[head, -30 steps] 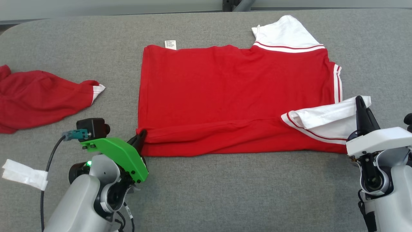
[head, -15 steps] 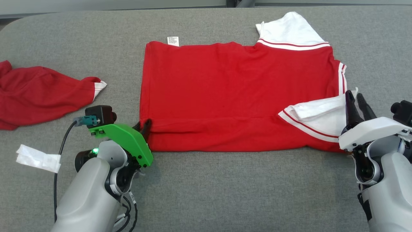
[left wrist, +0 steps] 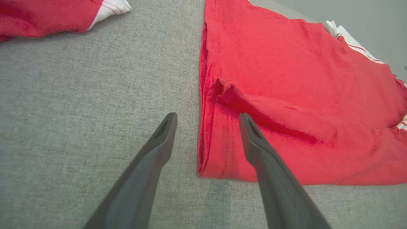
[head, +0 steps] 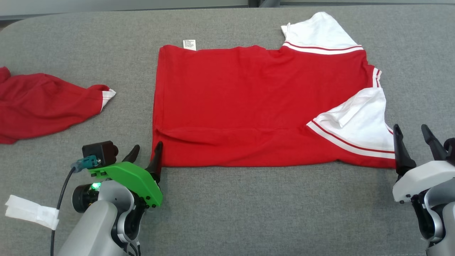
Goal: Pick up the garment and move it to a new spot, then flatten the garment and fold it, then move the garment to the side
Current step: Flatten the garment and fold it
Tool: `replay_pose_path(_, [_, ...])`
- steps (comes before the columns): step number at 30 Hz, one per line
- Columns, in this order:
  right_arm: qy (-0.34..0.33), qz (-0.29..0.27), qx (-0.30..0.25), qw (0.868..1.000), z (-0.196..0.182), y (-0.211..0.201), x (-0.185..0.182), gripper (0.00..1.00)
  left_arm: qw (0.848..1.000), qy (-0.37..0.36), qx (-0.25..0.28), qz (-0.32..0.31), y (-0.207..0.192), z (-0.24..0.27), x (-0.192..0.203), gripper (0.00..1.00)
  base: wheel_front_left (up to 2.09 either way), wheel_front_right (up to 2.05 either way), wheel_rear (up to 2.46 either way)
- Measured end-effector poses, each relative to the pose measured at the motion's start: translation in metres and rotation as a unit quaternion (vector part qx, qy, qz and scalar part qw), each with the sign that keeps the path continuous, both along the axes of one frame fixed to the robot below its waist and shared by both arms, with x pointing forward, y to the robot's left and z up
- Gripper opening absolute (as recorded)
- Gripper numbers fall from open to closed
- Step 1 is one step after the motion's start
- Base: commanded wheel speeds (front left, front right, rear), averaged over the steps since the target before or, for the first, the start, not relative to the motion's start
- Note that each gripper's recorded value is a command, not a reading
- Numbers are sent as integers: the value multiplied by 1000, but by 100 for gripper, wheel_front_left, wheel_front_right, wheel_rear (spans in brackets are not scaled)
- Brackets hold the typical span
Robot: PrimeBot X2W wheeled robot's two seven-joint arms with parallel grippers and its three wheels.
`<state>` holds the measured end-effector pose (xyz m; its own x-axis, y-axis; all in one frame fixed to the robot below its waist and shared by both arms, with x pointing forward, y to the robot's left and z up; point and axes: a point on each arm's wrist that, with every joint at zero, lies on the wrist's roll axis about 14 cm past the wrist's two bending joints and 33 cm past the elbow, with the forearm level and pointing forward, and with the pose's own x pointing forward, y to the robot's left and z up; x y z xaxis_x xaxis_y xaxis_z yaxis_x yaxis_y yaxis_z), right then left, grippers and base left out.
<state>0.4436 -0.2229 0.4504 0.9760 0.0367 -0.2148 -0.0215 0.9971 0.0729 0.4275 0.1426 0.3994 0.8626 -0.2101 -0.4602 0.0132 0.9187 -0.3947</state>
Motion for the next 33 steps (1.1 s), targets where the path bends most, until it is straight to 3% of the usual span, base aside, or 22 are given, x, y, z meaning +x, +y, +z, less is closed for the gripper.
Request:
replay_pose_path(14, [146, 23, -33, 988, -67, 11, -25, 100, 997, 68, 18, -13, 1, -38, -1, 100, 0, 0, 0])
replay_pose_path(30, [163, 20, -25, 986, -78, 9, -23, 100, 994, 99, -6, -48, -13, -45, -13, 100, 0, 0, 0])
replay_pose_path(31, [163, 22, -24, 986, -79, 11, -22, 100, 994, 101, -8, -51, -15, -45, -14, 82, 0, 0, 0])
replay_pose_path(32, [164, 23, -23, 986, -80, 12, -21, 100, 993, 103, -9, -56, -17, -46, -15, 49, 0, 0, 0])
replay_pose_path(33, [165, 26, -20, 986, -80, 14, -20, 100, 993, 104, -9, -59, -18, -47, -15, 32, 0, 0, 0])
